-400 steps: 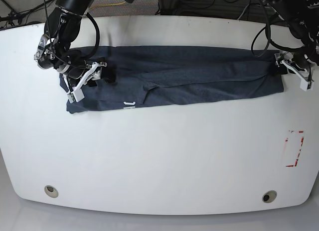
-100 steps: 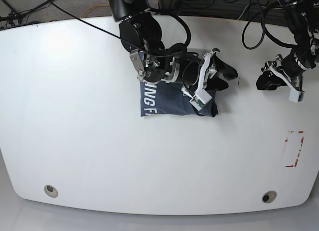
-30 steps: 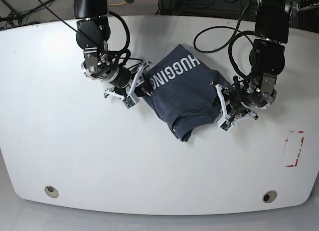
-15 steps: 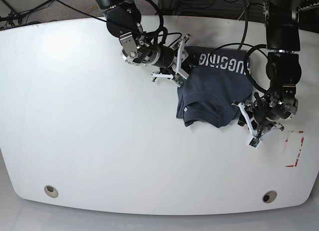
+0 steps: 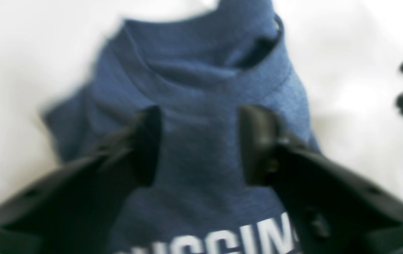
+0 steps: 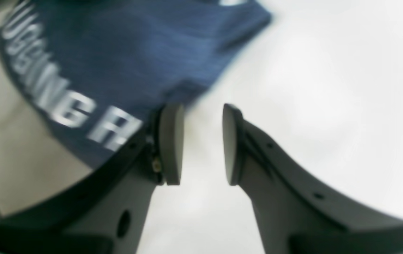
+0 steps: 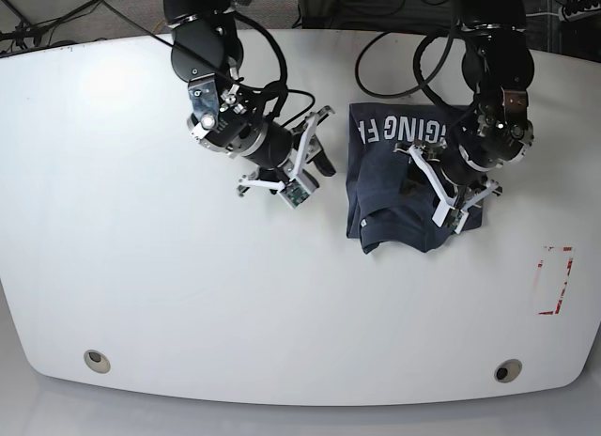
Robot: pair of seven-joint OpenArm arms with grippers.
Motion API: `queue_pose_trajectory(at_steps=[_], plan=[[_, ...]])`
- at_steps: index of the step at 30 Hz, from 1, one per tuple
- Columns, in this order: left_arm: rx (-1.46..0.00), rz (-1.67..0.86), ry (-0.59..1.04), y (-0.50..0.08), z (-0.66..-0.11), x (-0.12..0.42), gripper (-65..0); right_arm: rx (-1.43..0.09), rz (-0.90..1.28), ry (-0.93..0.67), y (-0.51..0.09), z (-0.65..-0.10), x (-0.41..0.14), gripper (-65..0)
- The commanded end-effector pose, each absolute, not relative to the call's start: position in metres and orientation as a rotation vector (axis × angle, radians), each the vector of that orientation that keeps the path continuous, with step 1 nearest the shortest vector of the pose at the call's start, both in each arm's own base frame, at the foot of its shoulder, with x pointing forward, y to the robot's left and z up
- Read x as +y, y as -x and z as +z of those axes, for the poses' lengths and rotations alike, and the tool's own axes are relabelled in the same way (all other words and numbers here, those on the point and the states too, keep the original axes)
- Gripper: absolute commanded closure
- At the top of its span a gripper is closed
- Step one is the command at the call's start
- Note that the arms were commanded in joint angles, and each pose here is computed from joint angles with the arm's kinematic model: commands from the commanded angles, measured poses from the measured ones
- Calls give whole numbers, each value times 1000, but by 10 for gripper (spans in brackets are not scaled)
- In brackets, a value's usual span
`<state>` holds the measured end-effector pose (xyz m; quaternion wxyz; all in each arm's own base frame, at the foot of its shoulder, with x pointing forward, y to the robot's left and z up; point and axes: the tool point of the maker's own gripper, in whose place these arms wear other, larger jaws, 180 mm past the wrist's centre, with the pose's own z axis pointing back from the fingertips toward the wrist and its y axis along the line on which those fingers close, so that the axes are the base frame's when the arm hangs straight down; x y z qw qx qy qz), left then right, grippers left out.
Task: Fold the T-shirt properly
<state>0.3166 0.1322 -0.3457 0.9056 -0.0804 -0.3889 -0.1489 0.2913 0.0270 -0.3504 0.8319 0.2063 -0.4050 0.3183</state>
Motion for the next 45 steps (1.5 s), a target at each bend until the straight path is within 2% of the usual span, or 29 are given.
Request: queue_pose_trajectory(at_steps=[1, 10, 15, 17, 22, 27, 32, 38, 45], plan=[[-840, -239, 186, -318, -339, 128, -415, -927, 660, -456, -299, -330, 26, -173], [-689, -108, 226, -295, -405, 130, -435, -952, 542, -528, -302, -322, -6, -173], [-590, -98, 118, -285, -443, 173, -433, -956, 481, -550, -300, -322, -23, -173], [-584, -60, 57, -283, -447, 209, -433, -966, 467, -551, -300, -318, -31, -173], [-555, 23, -99, -274, -441, 306, -435, -975, 464, -558, -299, -314, -38, -173], [-488, -15, -226, -260, -424, 386, -433, -981, 487, -542, -291, -310, -42, -173], [-492, 25, -275, -243, -405, 450, -433, -1003, 505, -532, -291, -302, -43, -173], [-491, -78, -296, -242, -381, 481, -433, -1017, 515, -535, -288, -296, -40, -173], [-570, -217, -323, -269, -344, 463, -433, -1026, 522, -526, -291, -293, -40, -173]])
